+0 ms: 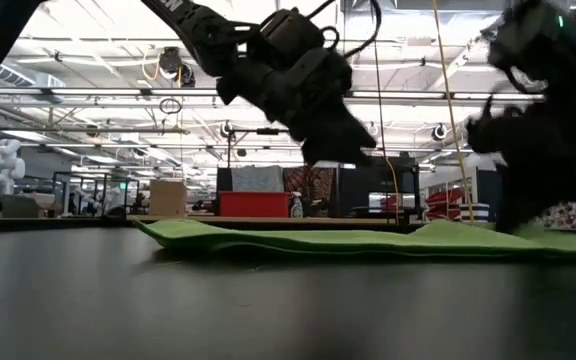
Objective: Roll towel into tight, uniform cylinder
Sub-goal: Fold the green towel
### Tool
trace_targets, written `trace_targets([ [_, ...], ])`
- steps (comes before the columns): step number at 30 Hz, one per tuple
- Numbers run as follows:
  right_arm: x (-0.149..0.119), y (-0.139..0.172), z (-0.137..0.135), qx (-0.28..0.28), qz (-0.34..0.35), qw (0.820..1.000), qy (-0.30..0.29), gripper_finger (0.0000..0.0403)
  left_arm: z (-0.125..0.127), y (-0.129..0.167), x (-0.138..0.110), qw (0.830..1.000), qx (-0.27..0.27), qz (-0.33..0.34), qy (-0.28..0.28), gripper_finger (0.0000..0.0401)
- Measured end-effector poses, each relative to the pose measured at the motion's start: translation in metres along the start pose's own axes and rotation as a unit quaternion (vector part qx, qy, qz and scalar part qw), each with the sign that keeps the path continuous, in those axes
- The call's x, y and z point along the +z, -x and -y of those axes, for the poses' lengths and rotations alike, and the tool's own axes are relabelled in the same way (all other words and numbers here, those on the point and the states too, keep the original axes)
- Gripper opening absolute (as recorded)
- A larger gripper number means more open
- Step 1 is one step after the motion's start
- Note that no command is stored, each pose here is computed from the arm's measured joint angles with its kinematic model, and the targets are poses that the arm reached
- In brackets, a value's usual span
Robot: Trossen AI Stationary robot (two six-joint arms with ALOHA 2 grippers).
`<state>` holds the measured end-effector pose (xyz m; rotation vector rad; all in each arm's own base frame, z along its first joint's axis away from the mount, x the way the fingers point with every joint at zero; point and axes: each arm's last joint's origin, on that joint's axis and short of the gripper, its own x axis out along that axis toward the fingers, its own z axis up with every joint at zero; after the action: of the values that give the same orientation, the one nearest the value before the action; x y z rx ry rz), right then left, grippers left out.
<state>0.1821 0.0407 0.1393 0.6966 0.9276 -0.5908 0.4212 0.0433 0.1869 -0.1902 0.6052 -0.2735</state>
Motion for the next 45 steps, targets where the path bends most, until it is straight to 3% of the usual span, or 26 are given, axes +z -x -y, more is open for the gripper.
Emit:
trace_targets([
  [7, 0.029, 0.025, -0.035, 0.037, 0.081, 0.992, 0.09, 0.0001, -0.002, 0.006, 0.022, 0.999, -0.005, 0.03, 0.029, 0.0225],
  [14, 0.052, 0.051, -0.056, 0.024, 0.138, 0.979, 0.145, 0.0, -0.012, 0.012, 0.025, 0.995, -0.046, 0.034, 0.084, 0.0225],
  [24, 0.072, 0.067, -0.066, 0.031, 0.162, 0.973, 0.162, 0.0, -0.013, 0.013, 0.031, 0.995, -0.037, 0.06, 0.073, 0.0225],
  [30, 0.072, 0.068, -0.068, 0.043, 0.157, 0.973, 0.164, 0.0, -0.017, 0.013, 0.03, 0.994, 0.019, 0.066, 0.082, 0.0225],
  [35, 0.072, 0.068, -0.068, 0.046, 0.155, 0.974, 0.161, 0.0, -0.016, 0.014, 0.031, 0.995, -0.023, 0.062, 0.075, 0.0225],
  [45, 0.073, 0.069, -0.071, 0.065, 0.157, 0.971, 0.17, 0.0, -0.011, 0.012, 0.03, 0.994, -0.071, 0.056, 0.058, 0.0136],
])
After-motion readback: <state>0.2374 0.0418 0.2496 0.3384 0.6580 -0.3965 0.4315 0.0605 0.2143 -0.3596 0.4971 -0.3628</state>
